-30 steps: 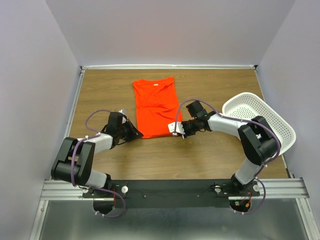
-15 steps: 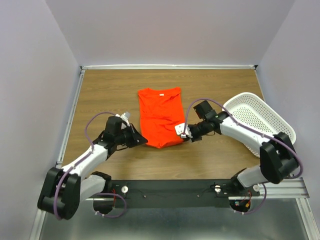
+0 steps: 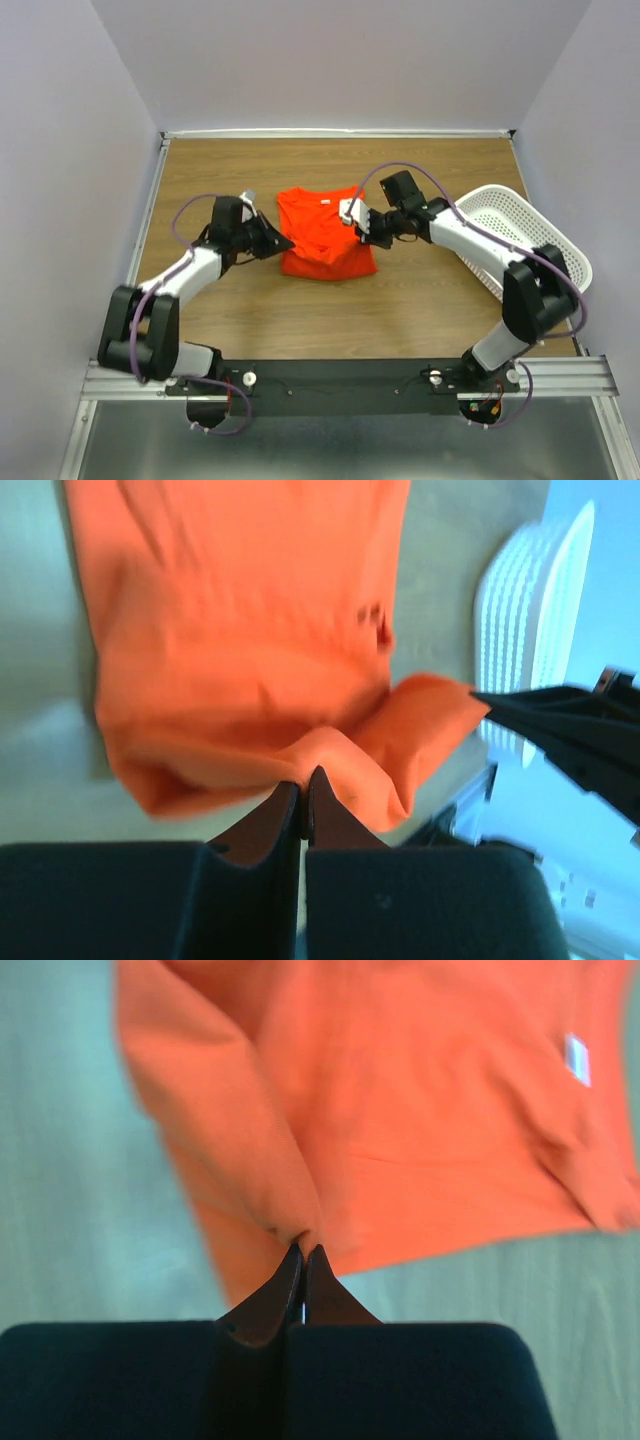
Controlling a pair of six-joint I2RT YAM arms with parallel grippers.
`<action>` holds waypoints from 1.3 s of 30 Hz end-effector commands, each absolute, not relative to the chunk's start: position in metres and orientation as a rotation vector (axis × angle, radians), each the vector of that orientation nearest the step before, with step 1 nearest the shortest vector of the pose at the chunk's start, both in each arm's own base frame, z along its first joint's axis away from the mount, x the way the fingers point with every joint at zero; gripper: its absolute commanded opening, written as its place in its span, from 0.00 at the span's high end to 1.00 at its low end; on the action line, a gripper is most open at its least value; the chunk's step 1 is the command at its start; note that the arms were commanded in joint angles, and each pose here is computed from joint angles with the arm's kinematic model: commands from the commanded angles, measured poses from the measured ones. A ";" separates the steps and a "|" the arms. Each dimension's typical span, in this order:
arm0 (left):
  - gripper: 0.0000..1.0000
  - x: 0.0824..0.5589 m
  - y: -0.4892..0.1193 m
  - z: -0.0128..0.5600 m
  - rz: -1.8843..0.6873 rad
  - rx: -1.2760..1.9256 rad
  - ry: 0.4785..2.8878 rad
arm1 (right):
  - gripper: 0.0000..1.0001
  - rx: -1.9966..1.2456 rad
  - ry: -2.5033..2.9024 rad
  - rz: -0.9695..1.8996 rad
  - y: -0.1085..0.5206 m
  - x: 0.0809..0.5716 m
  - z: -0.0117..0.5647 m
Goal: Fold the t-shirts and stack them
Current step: Fold the tshirt
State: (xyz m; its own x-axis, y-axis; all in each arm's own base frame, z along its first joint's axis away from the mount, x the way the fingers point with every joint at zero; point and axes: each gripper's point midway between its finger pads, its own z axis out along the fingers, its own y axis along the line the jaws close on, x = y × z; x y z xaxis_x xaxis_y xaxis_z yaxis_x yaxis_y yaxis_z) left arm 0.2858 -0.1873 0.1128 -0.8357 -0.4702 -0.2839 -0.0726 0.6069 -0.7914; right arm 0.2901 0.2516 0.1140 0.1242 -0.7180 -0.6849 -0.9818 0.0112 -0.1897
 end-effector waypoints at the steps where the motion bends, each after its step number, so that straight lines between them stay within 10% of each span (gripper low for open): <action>1: 1.00 0.349 -0.190 0.125 -1.124 -0.367 2.274 | 0.99 -1.511 1.829 0.297 0.242 0.369 0.105; 25: 1.00 0.558 -0.131 0.162 -1.047 -0.441 2.019 | 0.99 -1.088 1.689 0.098 0.280 0.590 0.138; 39: 1.00 0.462 -0.157 0.183 -1.166 -0.239 2.056 | 0.99 -1.266 1.575 0.464 0.286 0.458 0.174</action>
State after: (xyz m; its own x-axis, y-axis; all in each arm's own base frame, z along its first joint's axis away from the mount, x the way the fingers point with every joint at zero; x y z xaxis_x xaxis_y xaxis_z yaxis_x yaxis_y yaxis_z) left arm 0.4998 -0.1446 0.1521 -0.6962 -0.5493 -0.4622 0.0818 0.5790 -0.8113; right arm 0.4994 0.2769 0.1430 0.0153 -0.5788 -0.8154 -0.8314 0.4456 -0.3320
